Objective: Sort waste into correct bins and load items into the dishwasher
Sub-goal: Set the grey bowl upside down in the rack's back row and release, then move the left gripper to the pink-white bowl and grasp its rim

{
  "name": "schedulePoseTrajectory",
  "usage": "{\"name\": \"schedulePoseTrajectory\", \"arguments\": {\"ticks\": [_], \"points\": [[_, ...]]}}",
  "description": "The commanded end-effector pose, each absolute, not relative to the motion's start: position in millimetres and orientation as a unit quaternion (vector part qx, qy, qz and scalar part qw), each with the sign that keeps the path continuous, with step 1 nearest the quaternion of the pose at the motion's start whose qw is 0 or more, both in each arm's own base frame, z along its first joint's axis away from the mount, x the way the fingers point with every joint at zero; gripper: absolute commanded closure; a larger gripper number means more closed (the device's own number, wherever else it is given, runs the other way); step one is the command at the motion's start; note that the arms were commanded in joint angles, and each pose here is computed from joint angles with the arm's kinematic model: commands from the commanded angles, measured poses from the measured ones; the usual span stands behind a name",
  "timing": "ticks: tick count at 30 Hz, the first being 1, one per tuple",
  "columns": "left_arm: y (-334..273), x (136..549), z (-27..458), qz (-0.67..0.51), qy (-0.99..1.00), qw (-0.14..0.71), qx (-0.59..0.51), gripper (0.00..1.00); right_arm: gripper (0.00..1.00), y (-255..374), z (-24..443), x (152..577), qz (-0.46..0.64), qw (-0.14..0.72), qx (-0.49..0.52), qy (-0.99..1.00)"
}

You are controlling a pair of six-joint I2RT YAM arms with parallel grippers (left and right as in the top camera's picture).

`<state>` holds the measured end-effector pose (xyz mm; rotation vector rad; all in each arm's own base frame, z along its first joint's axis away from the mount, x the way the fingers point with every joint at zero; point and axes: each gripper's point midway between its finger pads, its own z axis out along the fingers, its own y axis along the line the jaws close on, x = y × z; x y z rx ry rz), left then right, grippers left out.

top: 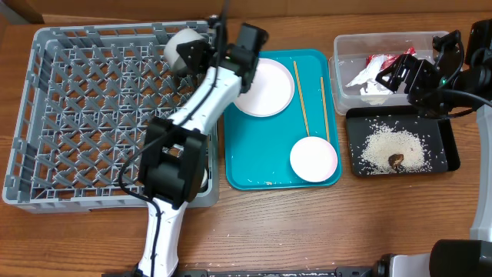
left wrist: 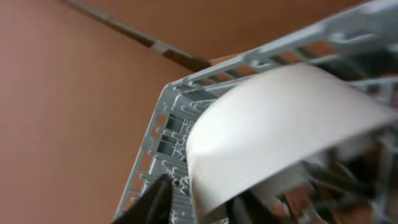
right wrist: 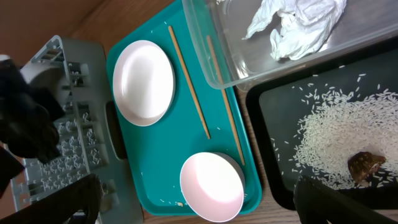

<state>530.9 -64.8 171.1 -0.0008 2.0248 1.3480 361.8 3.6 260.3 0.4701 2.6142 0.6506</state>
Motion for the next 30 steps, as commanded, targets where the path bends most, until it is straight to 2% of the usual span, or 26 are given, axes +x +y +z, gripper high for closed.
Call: {"name": "schedulePoseTrajectory", "arguments": {"ticks": [1,5,8,13,17,24,29,30], "points": [[-93.3,524.7,164.1,0.539,0.775,0.322,0.071,0.62,0.00,4.0,260.1,362.8,0.229,0.205,0.162,0.937],[-106.1,520.5,159.0,0.532,0.780,0.315,0.097,0.56,0.00,4.0,260.1,362.7,0.229,0.205,0.162,0.937],[-109.8,519.1,149.7,0.517,0.792,0.304,0.117,0.48,0.00,4.0,260.1,362.8,0.229,0.205,0.162,0.937],[-114.3,518.2,138.7,0.490,0.809,0.296,0.132,0.43,0.00,4.0,260.1,362.8,0.229,0.205,0.162,0.937],[-126.6,518.6,147.4,0.431,0.836,0.316,0.124,0.39,0.00,4.0,260.1,362.7,0.229,0.205,0.162,0.937],[-168.4,495.9,179.6,0.174,0.926,0.321,0.093,0.31,0.00,4.0,260.1,362.7,0.229,0.205,0.162,0.937],[-216.0,450.8,201.9,-0.017,0.953,0.269,0.140,0.28,0.00,4.0,260.1,362.7,0.229,0.205,0.162,0.937],[-229.5,431.4,205.3,-0.063,0.955,0.243,0.158,0.29,0.00,4.0,260.1,362.7,0.229,0.205,0.162,0.937]]}}
